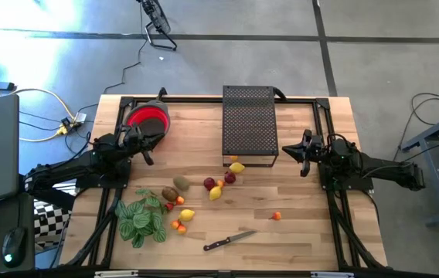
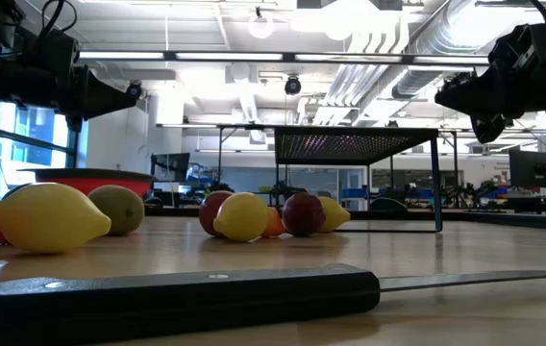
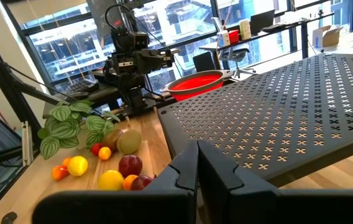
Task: Pick & Place Fruit
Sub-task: Put the right green kiwi into strainer bowl
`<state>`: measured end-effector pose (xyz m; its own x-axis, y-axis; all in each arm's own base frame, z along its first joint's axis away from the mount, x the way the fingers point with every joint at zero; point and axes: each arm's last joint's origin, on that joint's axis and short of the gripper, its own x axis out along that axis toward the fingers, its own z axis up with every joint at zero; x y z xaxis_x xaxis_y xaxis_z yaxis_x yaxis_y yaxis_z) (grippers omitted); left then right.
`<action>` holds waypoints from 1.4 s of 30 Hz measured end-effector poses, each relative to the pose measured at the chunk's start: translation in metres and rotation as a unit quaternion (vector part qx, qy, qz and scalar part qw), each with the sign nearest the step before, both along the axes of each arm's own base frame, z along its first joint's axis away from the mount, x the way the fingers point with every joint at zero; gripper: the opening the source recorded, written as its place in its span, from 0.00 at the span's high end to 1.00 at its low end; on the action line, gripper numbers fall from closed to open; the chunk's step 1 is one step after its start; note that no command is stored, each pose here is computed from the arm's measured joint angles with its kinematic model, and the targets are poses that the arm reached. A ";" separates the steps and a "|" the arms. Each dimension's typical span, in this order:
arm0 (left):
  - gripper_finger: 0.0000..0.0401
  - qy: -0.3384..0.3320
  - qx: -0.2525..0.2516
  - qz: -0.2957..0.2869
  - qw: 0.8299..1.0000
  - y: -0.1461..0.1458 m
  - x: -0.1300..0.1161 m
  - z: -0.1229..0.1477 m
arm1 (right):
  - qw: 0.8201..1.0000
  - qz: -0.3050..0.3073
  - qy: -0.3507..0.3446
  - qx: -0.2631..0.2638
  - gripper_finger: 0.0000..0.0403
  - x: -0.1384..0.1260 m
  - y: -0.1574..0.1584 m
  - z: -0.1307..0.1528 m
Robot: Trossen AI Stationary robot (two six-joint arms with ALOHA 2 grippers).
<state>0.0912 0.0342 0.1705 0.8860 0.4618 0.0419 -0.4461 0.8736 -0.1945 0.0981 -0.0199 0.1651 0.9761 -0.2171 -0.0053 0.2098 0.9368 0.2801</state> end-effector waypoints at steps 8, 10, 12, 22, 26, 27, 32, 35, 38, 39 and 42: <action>0.97 0.000 0.000 0.000 1.000 0.000 0.000 0.000 | 1.000 0.000 0.000 0.000 1.00 0.000 0.000 0.000; 0.97 0.000 0.000 0.000 1.000 0.000 0.000 0.000 | 1.000 0.000 0.000 0.000 1.00 0.000 0.000 0.000; 0.97 0.000 0.000 0.000 1.000 0.000 0.000 0.000 | 1.000 0.000 0.000 0.000 1.00 0.000 0.000 0.000; 0.97 -0.001 0.000 0.000 1.000 0.000 0.000 0.000 | 1.000 0.001 0.000 0.000 1.00 0.000 0.000 0.000; 0.97 -0.010 0.001 0.000 1.000 0.000 0.000 0.003 | 1.000 -0.006 -0.001 0.000 1.00 0.000 0.000 0.000; 0.97 -0.009 0.001 0.000 1.000 0.000 -0.001 0.004 | 1.000 -0.010 -0.002 0.003 1.00 0.000 -0.001 0.000; 0.97 -0.009 0.016 -0.033 0.999 -0.002 -0.001 0.010 | 1.000 -0.014 -0.007 0.003 1.00 0.000 -0.001 0.001; 0.97 -0.012 0.025 -0.043 0.999 -0.003 -0.001 0.013 | 1.000 -0.024 -0.016 0.001 1.00 0.000 -0.001 0.003; 0.97 -0.001 0.020 -0.042 0.999 -0.003 -0.001 0.011 | 0.999 -0.038 -0.016 0.001 1.00 -0.001 -0.002 0.003; 0.97 0.004 0.019 -0.042 0.999 -0.003 -0.001 0.010 | 0.999 -0.039 -0.016 0.001 1.00 -0.001 -0.002 0.003; 0.97 0.013 0.015 -0.042 0.999 -0.003 -0.001 0.008 | 0.999 -0.039 -0.015 -0.002 1.00 -0.001 -0.002 0.003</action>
<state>0.0899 0.0312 0.1786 0.9224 0.3851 0.0307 -0.3761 0.9133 -0.1563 0.0976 -0.0220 0.1681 0.9560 -0.2924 0.0248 0.2738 0.9192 0.2830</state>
